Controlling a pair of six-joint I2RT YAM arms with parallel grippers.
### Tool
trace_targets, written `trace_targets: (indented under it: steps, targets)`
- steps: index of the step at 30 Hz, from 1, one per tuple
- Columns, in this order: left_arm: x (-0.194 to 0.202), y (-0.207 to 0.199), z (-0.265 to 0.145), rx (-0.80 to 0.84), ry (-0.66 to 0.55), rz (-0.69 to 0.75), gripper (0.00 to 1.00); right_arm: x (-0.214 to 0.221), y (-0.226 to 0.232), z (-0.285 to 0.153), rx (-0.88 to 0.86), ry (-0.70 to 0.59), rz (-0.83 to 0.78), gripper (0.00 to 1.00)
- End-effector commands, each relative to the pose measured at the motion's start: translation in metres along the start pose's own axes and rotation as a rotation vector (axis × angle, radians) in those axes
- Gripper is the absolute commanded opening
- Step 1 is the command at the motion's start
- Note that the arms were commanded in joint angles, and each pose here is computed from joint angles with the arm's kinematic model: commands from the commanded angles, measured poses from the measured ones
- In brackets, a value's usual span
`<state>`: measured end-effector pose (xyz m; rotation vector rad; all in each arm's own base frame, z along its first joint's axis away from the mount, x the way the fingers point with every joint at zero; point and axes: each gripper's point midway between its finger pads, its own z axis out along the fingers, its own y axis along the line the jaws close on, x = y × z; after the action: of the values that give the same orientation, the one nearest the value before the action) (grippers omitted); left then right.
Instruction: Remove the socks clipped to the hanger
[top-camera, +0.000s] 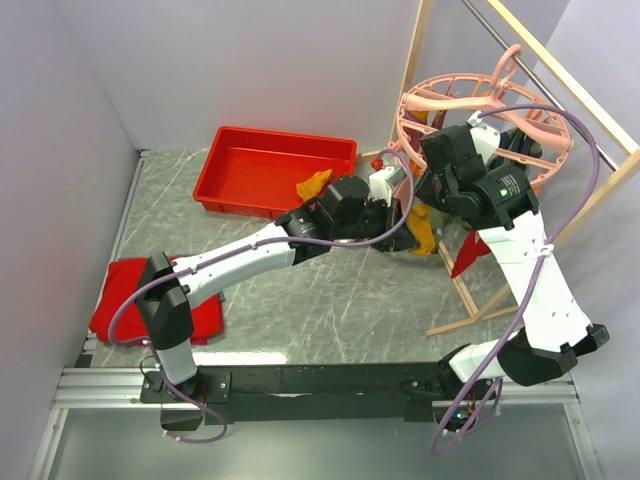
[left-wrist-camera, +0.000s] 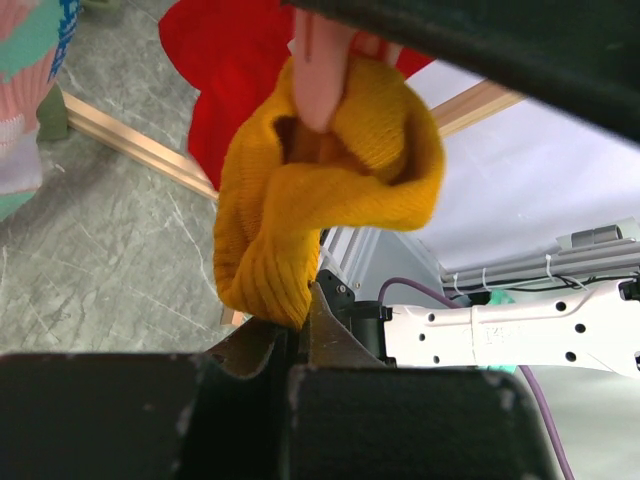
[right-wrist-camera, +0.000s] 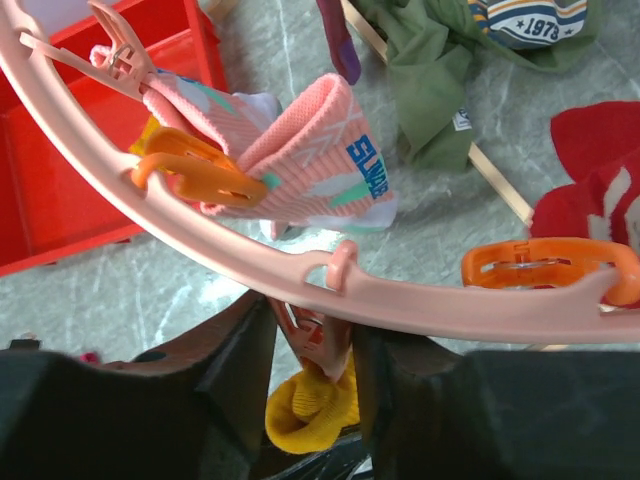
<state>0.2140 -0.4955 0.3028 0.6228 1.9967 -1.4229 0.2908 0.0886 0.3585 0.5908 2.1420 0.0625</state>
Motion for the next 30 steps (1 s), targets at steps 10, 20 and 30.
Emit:
trace_targets:
  steps: [10,20,30]
  targets:
    - [-0.006,-0.010,0.000,0.020,-0.010,0.027,0.01,-0.007,0.000,-0.001,-0.016,-0.049,-0.006,0.00]
    - [0.019,0.010,-0.014,-0.044,0.040,0.028,0.01,-0.014,-0.002,-0.009,-0.071,-0.104,-0.014,0.00]
    - [0.020,0.015,-0.023,-0.070,0.033,0.014,0.01,-0.018,0.002,-0.020,-0.166,-0.140,-0.018,0.00]
